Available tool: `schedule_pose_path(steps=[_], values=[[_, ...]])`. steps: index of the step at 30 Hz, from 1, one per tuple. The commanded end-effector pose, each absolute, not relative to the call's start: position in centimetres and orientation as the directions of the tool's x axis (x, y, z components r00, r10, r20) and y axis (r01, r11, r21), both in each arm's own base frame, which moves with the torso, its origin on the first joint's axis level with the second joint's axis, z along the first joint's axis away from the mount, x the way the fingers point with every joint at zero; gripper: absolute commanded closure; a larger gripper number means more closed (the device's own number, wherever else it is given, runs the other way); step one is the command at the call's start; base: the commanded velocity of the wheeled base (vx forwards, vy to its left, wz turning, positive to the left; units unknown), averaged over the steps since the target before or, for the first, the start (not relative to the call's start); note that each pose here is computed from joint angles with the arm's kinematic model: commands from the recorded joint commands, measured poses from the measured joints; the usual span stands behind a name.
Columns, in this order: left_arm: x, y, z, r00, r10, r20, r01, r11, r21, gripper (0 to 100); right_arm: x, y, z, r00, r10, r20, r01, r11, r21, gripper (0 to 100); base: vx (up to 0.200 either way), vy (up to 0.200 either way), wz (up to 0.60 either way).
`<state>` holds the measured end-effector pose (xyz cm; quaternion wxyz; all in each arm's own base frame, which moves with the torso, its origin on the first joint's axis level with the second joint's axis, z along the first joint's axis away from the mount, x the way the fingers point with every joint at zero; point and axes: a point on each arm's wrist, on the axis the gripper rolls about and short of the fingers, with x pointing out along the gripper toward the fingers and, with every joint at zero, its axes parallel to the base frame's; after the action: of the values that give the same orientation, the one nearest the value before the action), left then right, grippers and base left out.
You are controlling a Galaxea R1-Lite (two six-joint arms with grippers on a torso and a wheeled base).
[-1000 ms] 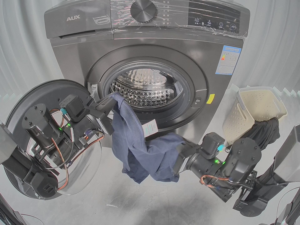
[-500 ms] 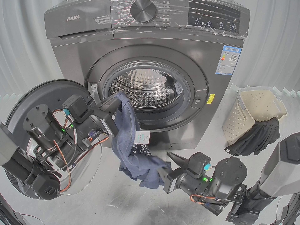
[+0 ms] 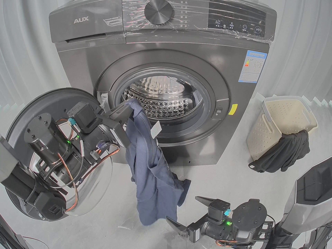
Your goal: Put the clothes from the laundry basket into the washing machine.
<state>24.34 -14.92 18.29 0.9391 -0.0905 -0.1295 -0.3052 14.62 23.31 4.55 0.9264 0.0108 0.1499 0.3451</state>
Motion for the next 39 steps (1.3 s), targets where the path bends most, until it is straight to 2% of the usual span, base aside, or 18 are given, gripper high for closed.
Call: schedule_pose_path(steps=[1,7,28,35,39], values=[[24.3,-14.9,18.4,0.779,-0.549,0.301,0.597,0.797,-0.091,100,15.6,23.6,4.3,0.735,0.626,-0.262,-0.618,0.777,0.123,0,0.000,0.000,0.00],[23.9,-14.8,18.9,0.772,-0.550,0.319,0.602,0.794,-0.089,100,19.4,24.1,5.0,0.796,0.576,-0.186,-0.563,0.817,0.123,0,0.000,0.000,0.00],[23.7,-15.0,19.4,0.760,-0.554,0.339,0.611,0.787,-0.084,100,23.8,30.1,1.2,0.753,0.650,-0.107,-0.638,0.760,0.127,0,0.000,0.000,0.00],[23.7,-15.0,19.7,0.757,-0.552,0.349,0.612,0.786,-0.083,100,26.4,31.4,0.4,0.783,0.620,-0.048,-0.610,0.780,0.141,0,0.000,0.000,0.00],[23.3,-15.2,20.0,0.748,-0.558,0.359,0.622,0.779,-0.084,100,28.6,31.7,-0.5,0.828,0.560,-0.021,-0.551,0.820,0.153,0,0.000,0.000,0.00]])
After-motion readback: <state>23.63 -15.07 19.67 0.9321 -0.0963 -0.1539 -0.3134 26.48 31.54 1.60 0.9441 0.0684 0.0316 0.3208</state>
